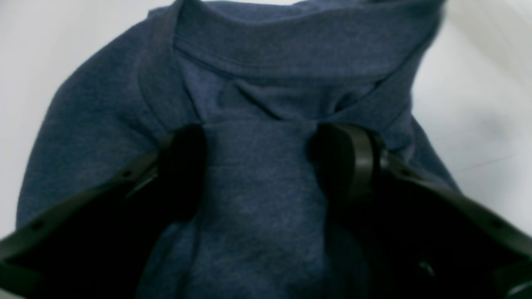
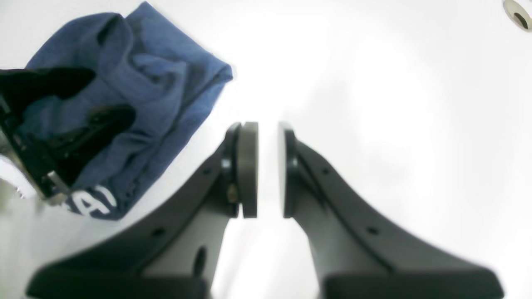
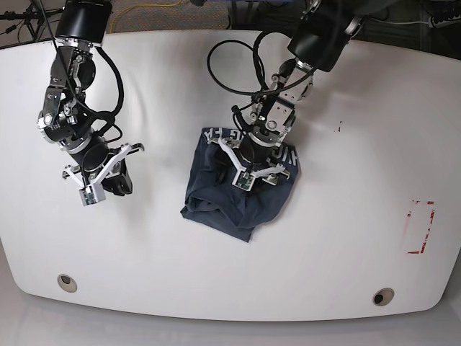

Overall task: Fold the T-shirt properly
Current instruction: 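Withdraw the right gripper and grasp the bundle with the left gripper, then drag the folded bundle with the left gripper to the table's edge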

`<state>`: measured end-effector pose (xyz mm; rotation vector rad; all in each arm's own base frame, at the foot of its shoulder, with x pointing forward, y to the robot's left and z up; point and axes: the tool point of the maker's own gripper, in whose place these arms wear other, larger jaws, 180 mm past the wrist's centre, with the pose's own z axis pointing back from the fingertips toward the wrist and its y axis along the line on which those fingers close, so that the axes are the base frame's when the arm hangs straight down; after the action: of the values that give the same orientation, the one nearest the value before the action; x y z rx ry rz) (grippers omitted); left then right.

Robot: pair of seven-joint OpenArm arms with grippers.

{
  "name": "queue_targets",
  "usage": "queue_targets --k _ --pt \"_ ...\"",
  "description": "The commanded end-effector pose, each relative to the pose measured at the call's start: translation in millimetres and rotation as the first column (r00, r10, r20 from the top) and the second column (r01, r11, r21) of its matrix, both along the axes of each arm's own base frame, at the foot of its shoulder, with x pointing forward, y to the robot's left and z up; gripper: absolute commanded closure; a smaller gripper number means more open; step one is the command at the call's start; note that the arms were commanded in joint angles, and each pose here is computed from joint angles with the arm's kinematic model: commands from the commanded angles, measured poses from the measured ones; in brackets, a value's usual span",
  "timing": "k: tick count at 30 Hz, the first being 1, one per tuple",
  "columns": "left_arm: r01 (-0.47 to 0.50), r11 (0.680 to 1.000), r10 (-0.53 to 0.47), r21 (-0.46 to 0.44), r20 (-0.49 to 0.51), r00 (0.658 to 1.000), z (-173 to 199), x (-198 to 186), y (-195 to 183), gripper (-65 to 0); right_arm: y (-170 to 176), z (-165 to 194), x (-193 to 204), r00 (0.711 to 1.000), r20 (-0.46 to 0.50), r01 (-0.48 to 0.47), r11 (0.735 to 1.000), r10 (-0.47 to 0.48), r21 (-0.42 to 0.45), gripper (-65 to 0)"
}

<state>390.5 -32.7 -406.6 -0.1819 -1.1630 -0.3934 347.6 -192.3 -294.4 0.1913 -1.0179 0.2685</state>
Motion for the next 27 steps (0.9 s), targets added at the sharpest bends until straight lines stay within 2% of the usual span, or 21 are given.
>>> queue_targets --k 1,5,9,12,19,23,27 --pt "-0.069 0.992 0.076 0.106 -0.061 0.995 -25 2 52 -41.5 0 18 7 0.998 0.062 -0.008 1.000 0.008 0.003 -7.0" --pt "-0.118 0.981 0.130 0.157 -0.070 0.989 -33 1 97 -41.5 0 18 7 0.998 0.062 -0.008 1.000 0.008 0.003 -7.0" --pt "-0.120 0.977 0.134 0.178 -0.073 0.988 -33 -7 133 -41.5 0 19 6 0.998 0.063 -0.011 1.000 0.011 -0.001 -7.0" --pt "-0.138 0.968 0.159 0.211 -0.086 0.984 -30 -18 176 -41.5 4 25 2 0.997 0.077 -0.021 1.000 0.021 -0.010 -7.0" --pt "-0.103 0.954 0.155 0.281 -0.171 0.973 -20 -59 244 -41.5 12 28 -3 0.996 0.079 -0.036 0.999 0.037 -0.012 -7.1" --pt "-0.106 0.940 0.173 0.325 -0.185 0.967 -6 -83 284 -41.5 17 22 -5 0.998 0.045 -0.032 0.999 0.032 0.001 -7.1" --pt "-0.116 0.926 0.194 0.360 -0.189 0.963 5 -99 317 -41.5 25 25 -6 0.998 0.055 -0.041 0.999 0.040 0.012 -7.1"
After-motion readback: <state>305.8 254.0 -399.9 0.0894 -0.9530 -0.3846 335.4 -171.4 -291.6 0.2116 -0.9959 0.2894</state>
